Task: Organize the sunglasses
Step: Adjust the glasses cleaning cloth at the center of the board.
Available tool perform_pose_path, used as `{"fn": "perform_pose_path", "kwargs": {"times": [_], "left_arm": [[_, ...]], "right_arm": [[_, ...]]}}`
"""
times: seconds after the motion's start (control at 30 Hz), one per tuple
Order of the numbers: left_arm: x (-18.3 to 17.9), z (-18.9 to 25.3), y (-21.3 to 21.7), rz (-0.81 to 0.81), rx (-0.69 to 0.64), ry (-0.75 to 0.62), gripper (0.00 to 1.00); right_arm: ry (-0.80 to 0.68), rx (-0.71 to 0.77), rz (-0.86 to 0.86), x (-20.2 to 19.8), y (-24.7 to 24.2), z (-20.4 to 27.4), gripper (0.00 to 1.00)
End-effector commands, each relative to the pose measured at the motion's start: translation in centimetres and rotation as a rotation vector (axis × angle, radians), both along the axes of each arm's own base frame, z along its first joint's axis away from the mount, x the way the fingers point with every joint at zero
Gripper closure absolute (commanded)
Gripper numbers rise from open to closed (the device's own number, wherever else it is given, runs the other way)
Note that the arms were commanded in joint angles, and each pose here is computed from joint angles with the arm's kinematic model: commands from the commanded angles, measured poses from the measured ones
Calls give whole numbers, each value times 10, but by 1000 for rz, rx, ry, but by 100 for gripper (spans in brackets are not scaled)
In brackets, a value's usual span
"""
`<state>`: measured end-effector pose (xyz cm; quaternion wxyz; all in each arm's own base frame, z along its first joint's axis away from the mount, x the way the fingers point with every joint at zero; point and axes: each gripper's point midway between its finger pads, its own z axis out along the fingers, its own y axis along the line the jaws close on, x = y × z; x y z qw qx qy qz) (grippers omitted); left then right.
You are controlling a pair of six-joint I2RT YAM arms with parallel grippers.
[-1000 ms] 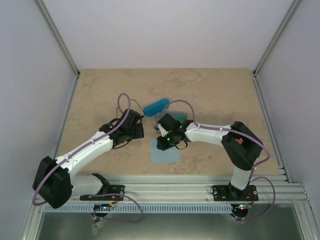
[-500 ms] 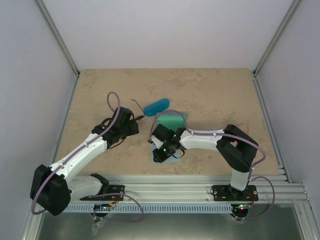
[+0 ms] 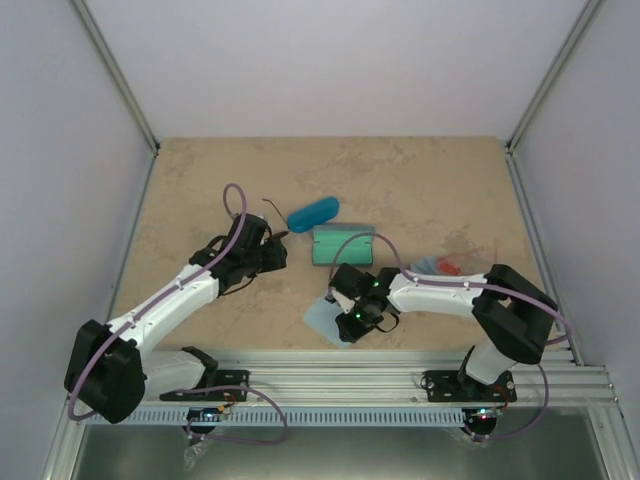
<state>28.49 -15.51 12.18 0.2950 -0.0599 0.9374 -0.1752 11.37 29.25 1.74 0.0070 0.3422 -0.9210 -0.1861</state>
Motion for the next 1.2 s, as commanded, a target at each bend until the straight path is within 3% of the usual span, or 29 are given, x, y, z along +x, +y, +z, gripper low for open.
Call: {"fn": "perform_pose_path", "kwargs": {"times": [0.0, 0.1, 0.27, 0.87, 1.17], "left_arm": [[3, 3, -12, -58, -39, -14, 40], [5, 3, -13, -58, -35, -14, 40], [5, 1, -12, -59, -24, -8, 39], [0, 7, -4, -38, -15, -24, 39], [0, 21, 6, 10, -9, -62, 39]], "right_arm": [[-91, -81, -136, 21, -19, 17, 74], [-147, -75, -247, 44, -16, 28, 66], [-191, -82, -360, 79, -14, 24, 63], [-170, -61, -259, 121, 30, -9, 59], [-267, 14, -184, 137, 57, 24, 58]]}}
